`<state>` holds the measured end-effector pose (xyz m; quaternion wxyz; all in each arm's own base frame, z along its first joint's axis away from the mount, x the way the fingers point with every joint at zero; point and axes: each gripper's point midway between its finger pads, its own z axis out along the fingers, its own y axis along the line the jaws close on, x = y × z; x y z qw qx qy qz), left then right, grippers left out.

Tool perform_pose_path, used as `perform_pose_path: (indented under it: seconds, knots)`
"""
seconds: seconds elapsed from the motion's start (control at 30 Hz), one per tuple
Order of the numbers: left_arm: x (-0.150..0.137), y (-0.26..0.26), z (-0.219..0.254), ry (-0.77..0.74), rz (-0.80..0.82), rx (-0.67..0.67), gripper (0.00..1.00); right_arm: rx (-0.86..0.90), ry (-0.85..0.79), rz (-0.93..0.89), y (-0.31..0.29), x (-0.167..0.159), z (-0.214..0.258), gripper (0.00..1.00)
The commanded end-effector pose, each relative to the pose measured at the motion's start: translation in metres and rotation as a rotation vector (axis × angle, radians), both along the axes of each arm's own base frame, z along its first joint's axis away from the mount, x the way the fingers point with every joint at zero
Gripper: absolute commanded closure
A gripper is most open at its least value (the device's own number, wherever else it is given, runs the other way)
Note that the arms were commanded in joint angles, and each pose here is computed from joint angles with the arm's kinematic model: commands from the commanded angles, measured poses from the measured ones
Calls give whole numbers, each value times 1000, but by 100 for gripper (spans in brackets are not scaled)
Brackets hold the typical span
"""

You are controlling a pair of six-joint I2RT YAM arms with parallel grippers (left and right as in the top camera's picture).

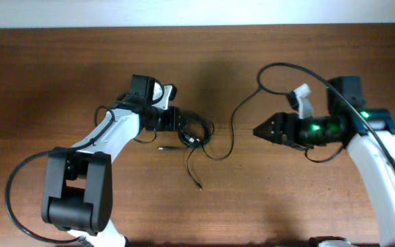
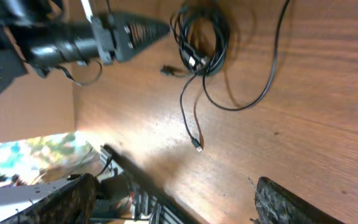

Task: Untangle cables
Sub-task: 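Move the right gripper toward the bundle held by the left gripper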

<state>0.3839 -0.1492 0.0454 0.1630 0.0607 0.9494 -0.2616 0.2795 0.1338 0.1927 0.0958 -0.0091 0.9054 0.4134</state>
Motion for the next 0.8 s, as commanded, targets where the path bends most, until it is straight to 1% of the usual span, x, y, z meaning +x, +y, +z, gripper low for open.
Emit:
perform_pose_path:
  seconds: [0.0,0.07,0.17,0.2,0.27,0.33,0.37,0.4,0.43,0.5,0.57,0.6,0.63,0.7,0.73,0.77]
  knots:
    - [7,-5,3,-26,1,-40,57,-10,-13,72,18,2,-6,18]
    - [9,-5,4,-39,4,-37,56,-83,-28,91,22,7,-19,18]
    - [9,6,-6,-35,32,25,59,-200,-45,96,18,9,-32,18]
    - [5,6,-10,-10,55,18,60,-218,-51,89,19,11,-34,18]
    - [4,17,-20,24,134,61,63,-247,-26,14,17,18,-37,18]
    - [4,23,-26,41,187,79,66,-255,-39,-9,21,24,-39,18]
    - [4,22,-27,41,185,79,67,-267,-58,-3,25,27,-41,18]
    - [4,19,-28,40,178,80,70,-308,-69,-11,27,31,-47,19]
    - [3,15,-30,40,168,80,71,-354,-54,-43,26,35,-55,20]
    - [2,1,-36,31,133,79,68,-414,-47,-52,32,39,-70,19]
    - [3,-3,-38,26,125,80,69,-415,-55,-15,47,43,-83,19]
    - [3,-3,-38,26,125,80,70,-415,-57,-3,53,45,-88,19]
    - [2,-3,-38,27,125,80,75,-416,-57,11,59,46,-95,20]
    - [2,-3,-38,27,125,80,79,-416,-49,36,71,49,-112,20]
    - [3,-3,-38,27,125,80,88,-416,-36,39,78,51,-123,20]
    - [2,-3,-38,27,125,79,91,-413,-30,41,84,52,-130,21]
